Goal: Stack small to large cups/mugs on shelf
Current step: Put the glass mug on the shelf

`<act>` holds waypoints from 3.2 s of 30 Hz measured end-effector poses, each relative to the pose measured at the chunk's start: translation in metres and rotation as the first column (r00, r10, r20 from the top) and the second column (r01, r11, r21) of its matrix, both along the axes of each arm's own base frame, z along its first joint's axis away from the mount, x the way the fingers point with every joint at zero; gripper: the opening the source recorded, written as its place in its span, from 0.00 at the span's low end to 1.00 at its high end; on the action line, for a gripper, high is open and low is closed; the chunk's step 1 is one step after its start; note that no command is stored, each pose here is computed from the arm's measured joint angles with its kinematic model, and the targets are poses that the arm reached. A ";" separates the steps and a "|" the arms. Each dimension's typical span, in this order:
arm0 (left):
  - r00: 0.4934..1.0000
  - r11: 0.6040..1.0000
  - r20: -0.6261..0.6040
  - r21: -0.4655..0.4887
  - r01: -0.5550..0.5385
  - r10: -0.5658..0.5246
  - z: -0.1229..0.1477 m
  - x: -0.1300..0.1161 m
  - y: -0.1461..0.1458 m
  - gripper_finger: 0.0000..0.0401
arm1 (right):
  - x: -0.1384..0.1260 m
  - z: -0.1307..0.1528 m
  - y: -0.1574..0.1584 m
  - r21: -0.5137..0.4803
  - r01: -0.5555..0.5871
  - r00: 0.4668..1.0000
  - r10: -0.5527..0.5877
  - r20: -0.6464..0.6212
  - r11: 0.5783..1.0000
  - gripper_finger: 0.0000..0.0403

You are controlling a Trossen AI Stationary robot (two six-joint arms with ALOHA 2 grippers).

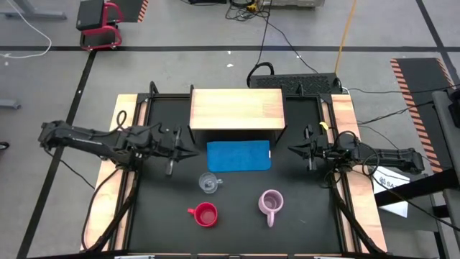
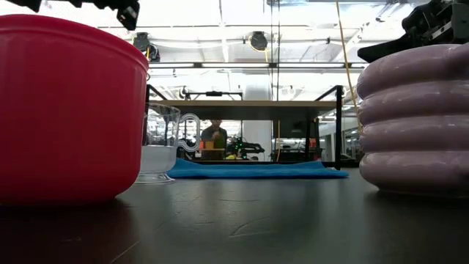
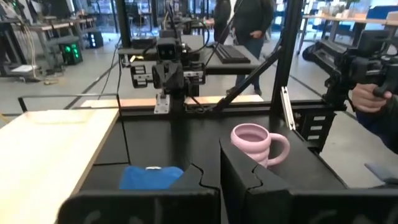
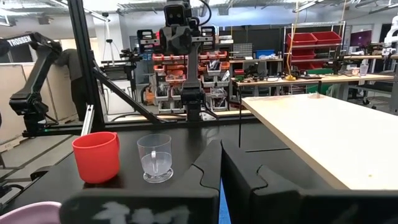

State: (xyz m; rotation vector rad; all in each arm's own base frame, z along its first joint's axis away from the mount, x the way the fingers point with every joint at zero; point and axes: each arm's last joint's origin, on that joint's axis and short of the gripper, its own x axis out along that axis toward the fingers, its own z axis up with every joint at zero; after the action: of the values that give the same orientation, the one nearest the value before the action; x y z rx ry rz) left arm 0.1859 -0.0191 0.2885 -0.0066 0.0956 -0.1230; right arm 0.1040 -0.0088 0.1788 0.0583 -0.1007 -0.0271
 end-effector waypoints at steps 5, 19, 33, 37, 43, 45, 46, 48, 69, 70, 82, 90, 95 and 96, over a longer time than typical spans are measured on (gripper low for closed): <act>0.999 1.000 -0.051 -0.015 0.008 -0.008 -0.001 0.014 -0.002 0.00 | 0.000 0.000 0.000 0.000 0.000 1.000 0.000 0.000 1.000 0.00; 0.999 1.000 -0.040 0.000 0.023 -0.023 0.010 0.026 -0.002 0.00 | 0.000 0.000 0.000 0.001 0.000 1.000 0.000 -0.003 1.000 0.00; 0.954 0.989 -0.289 -0.143 0.045 -0.085 -0.021 0.050 0.017 0.00 | 0.001 -0.003 0.000 0.010 -0.002 1.000 0.002 -0.029 1.000 0.00; 0.921 0.989 -0.379 -0.139 0.040 -0.091 -0.010 0.059 0.018 0.00 | 0.001 -0.004 0.000 0.013 -0.001 0.999 0.002 -0.047 1.000 0.00; 0.869 0.994 -0.488 -0.102 0.039 -0.084 0.011 0.064 0.014 0.00 | 0.001 -0.005 0.000 0.013 -0.001 0.999 0.002 -0.054 1.000 0.00; 0.865 0.994 -0.494 -0.104 0.038 -0.085 0.012 0.067 0.014 0.00 | 0.001 -0.005 0.000 0.013 -0.001 0.998 0.002 -0.056 1.000 0.00; 0.862 0.994 -0.500 -0.104 0.037 -0.084 0.013 0.068 0.014 0.00 | 0.001 -0.005 0.000 0.013 -0.001 0.998 0.002 -0.055 1.000 0.00; 0.847 0.994 -0.525 -0.107 0.033 -0.085 0.011 0.067 0.014 0.00 | 0.001 -0.005 0.000 0.014 -0.001 0.998 0.002 -0.057 1.000 0.00; 0.711 0.993 -0.693 -0.075 0.087 -0.114 0.008 0.083 -0.005 0.00 | 0.002 -0.007 0.000 0.016 -0.001 0.997 0.002 -0.077 1.000 0.00; 0.702 0.993 -0.702 -0.071 0.097 -0.119 0.007 0.082 -0.004 0.00 | 0.002 -0.007 0.000 0.016 -0.001 0.997 0.002 -0.079 1.000 0.00; 0.564 0.990 -0.814 -0.098 0.100 -0.138 -0.009 0.098 -0.001 0.00 | 0.002 -0.008 0.000 0.011 -0.001 0.997 0.002 -0.081 1.000 0.00; 0.465 0.980 -0.868 -0.110 0.164 -0.175 -0.011 0.121 -0.008 0.00 | 0.003 -0.009 0.000 0.010 0.000 0.995 0.001 -0.095 1.000 0.00; 0.403 0.979 -0.899 -0.115 0.166 -0.174 -0.024 0.130 -0.008 0.00 | 0.003 -0.010 0.000 0.011 0.000 0.994 0.001 -0.106 1.000 0.00; 0.405 0.979 -0.897 -0.116 0.168 -0.176 -0.024 0.131 -0.008 0.00 | 0.003 -0.010 0.000 0.011 -0.001 0.994 0.002 -0.106 1.000 0.00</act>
State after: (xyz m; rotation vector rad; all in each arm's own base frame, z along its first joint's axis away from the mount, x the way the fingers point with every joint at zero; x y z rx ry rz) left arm 0.3167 -0.0274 0.2643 -0.0739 1.2302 -0.3266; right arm 0.1068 -0.0090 0.1689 0.0679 0.0058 -0.0296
